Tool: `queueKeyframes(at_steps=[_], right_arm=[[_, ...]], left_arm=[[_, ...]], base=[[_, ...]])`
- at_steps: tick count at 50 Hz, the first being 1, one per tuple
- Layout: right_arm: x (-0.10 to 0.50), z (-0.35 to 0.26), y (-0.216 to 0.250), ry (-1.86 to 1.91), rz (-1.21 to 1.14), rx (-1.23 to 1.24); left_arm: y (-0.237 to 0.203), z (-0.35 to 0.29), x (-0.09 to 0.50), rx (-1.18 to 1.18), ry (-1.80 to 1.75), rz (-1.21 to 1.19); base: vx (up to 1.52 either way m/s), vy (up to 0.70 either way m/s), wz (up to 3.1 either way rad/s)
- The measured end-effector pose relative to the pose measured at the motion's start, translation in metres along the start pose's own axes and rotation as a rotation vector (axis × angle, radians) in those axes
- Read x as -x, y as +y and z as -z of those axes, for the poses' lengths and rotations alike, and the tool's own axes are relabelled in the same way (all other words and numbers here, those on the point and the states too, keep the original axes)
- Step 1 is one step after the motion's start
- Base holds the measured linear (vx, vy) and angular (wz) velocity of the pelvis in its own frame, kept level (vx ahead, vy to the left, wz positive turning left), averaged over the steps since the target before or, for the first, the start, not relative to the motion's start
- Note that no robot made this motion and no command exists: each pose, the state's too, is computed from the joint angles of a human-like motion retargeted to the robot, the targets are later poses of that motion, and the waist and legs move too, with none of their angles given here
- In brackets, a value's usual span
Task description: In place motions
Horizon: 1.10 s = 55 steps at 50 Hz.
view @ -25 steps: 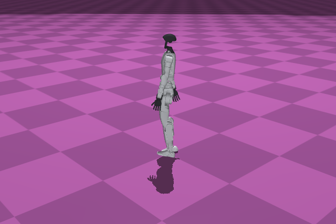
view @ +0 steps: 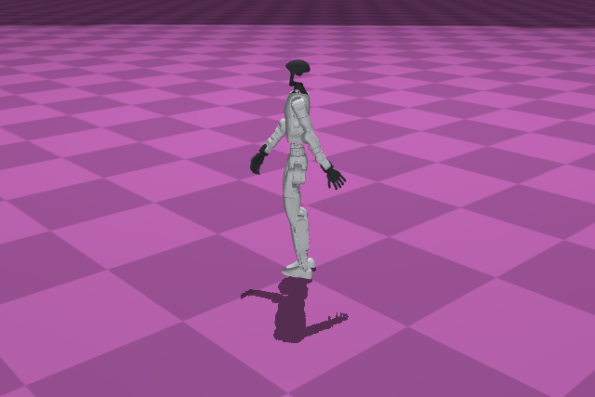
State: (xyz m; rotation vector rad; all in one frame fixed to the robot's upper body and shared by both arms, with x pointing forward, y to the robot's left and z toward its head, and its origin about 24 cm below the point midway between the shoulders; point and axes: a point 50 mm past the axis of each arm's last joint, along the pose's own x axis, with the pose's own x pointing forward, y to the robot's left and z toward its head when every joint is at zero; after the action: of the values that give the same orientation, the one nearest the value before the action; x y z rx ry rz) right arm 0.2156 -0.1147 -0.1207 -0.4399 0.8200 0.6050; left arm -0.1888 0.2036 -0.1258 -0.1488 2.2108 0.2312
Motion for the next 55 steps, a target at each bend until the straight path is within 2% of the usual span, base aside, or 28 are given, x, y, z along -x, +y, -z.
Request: queueKeyframes(at_steps=[4, 8, 17, 23, 28, 33, 38, 42, 47, 55], right_arm=[[0.003, 0.02, 0.009, 0.056, -0.015, 0.021], [0.016, 0.071, 0.031, 0.218, -0.071, -0.061], [0.109, 0.209, 0.095, 0.806, -0.158, -0.36], [0.176, 0.259, 0.116, 1.034, -0.043, -0.611], [0.201, 0.273, 0.129, 1.12, 0.063, -0.755], [0.191, 0.266, 0.134, 1.117, 0.057, -0.801], [0.143, 0.235, 0.119, 0.969, -0.004, -0.704], [0.091, 0.19, 0.09, 0.768, -0.07, -0.563], [0.027, 0.1, 0.043, 0.404, -0.104, -0.321], [-0.004, -0.038, -0.005, -0.109, -0.014, -0.007]], left_arm=[[-0.004, -0.047, 0.013, -0.026, -0.098, 0.023], [-0.018, -0.126, 0.046, -0.062, -0.31, 0.023], [-0.079, -0.283, 0.195, -0.323, -0.904, 0.165], [-0.099, -0.324, 0.292, -0.411, -1.291, 0.132], [-0.103, -0.33, 0.318, -0.437, -1.411, 0.095], [-0.104, -0.321, 0.281, -0.458, -1.288, 0.076], [-0.094, -0.283, 0.195, -0.44, -0.971, 0.089], [-0.075, -0.221, 0.116, -0.323, -0.656, 0.074], [-0.042, -0.117, 0.038, -0.065, -0.338, 0.026], [-0.023, 0.028, -0.008, 0.056, 0.053, 0.013]], base=[[0.0, -0.04, -0.05], [0.0, 0.0, 0.0], [0.01, 0.01, -0.15], [-0.01, 0.02, -0.2], [0.0, 0.0, 0.0], [0.0, 0.0, 0.04], [0.0, 0.01, 0.29], [0.02, -0.01, 0.27], [0.01, -0.02, 0.18], [0.0, 0.0, 0.0]])
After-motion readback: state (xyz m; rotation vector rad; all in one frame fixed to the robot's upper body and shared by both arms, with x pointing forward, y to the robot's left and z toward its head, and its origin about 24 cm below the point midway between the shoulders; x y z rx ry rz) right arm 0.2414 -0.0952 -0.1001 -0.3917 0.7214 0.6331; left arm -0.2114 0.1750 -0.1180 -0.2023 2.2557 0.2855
